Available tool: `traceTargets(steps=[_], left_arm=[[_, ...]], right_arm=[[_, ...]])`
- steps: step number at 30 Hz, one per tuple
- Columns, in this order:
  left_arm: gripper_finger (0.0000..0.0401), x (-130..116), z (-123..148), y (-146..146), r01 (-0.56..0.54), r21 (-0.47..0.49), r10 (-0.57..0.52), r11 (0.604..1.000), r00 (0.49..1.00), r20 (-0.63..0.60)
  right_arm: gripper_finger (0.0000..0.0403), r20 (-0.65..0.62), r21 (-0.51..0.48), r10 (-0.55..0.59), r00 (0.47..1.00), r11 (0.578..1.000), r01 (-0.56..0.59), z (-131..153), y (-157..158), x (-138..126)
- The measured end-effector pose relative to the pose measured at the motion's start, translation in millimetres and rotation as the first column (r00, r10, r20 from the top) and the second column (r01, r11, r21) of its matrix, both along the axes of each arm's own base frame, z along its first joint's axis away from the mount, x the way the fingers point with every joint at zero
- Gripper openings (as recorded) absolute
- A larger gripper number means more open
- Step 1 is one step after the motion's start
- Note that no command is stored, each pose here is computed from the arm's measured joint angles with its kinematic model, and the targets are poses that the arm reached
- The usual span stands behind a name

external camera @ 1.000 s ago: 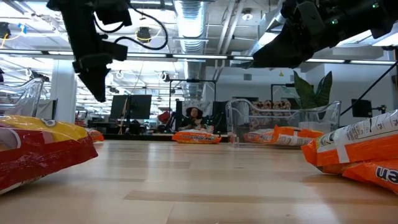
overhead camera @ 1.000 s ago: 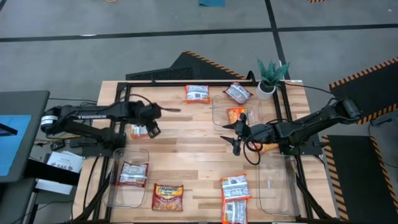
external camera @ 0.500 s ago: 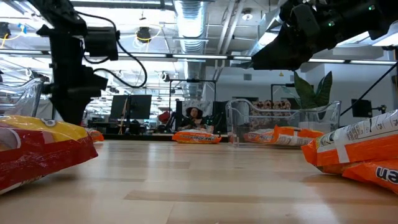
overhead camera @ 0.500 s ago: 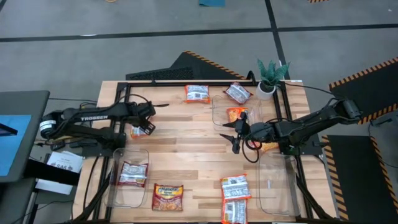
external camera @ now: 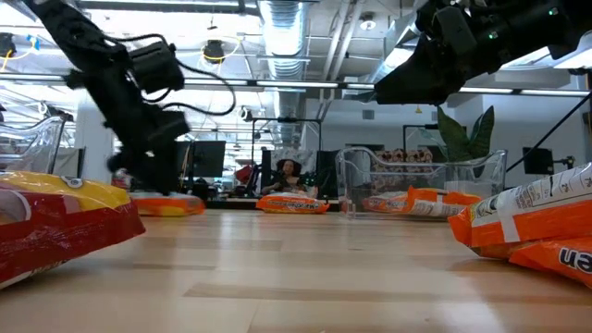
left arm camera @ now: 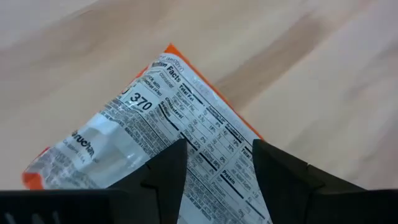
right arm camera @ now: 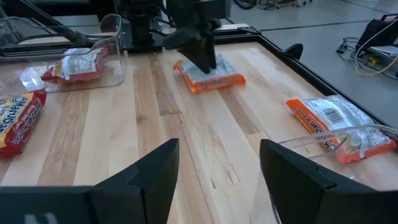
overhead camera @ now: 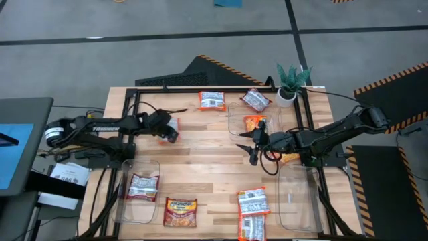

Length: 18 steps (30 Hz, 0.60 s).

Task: Sort Maruchan noodles
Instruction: Put the orange noodle pack into the top transparent bin

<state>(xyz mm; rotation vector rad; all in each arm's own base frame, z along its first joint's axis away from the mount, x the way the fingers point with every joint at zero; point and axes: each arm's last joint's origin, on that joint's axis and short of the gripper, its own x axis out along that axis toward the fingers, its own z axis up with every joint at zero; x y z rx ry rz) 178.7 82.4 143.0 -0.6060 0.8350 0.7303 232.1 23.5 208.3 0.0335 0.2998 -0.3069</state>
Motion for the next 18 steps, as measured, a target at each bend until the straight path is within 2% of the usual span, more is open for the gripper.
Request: traceTargets(steps=[2, 7, 10, 14, 18], left_arm=[[0.0171, 12, -5, 4, 0.034, -0.001, -0.034, 0.999, 0.997, 0.066], [0.0171, 40, -30, 11, 0.078, 0.008, -0.078, 0.997, 0.987, 0.138], [0.0171, 62, -39, 12, 0.134, 0.002, -0.13, 0.991, 0.962, 0.239], [0.0171, 86, -38, 0, 0.284, -0.034, -0.253, 0.958, 0.898, 0.359], [0.0171, 106, -27, -17, 0.36, -0.053, -0.32, 0.932, 0.88, 0.35]], right_arm=[[0.0248, 0.0, 0.0, 0.0, 1.0, 1.0, 0.0, 0, 0, 0], [0.0248, 0.0, 0.0, 0.0, 1.0, 1.0, 0.0, 0, 0, 0], [0.0248, -0.002, -0.001, 0.0, 1.0, 1.0, 0.0, 0, 0, 0], [0.0248, 0.001, 0.009, -0.004, 1.0, 1.0, 0.004, 0, 0, 0], [0.0248, 0.005, 0.021, -0.007, 1.0, 1.0, 0.007, 0, 0, 0]])
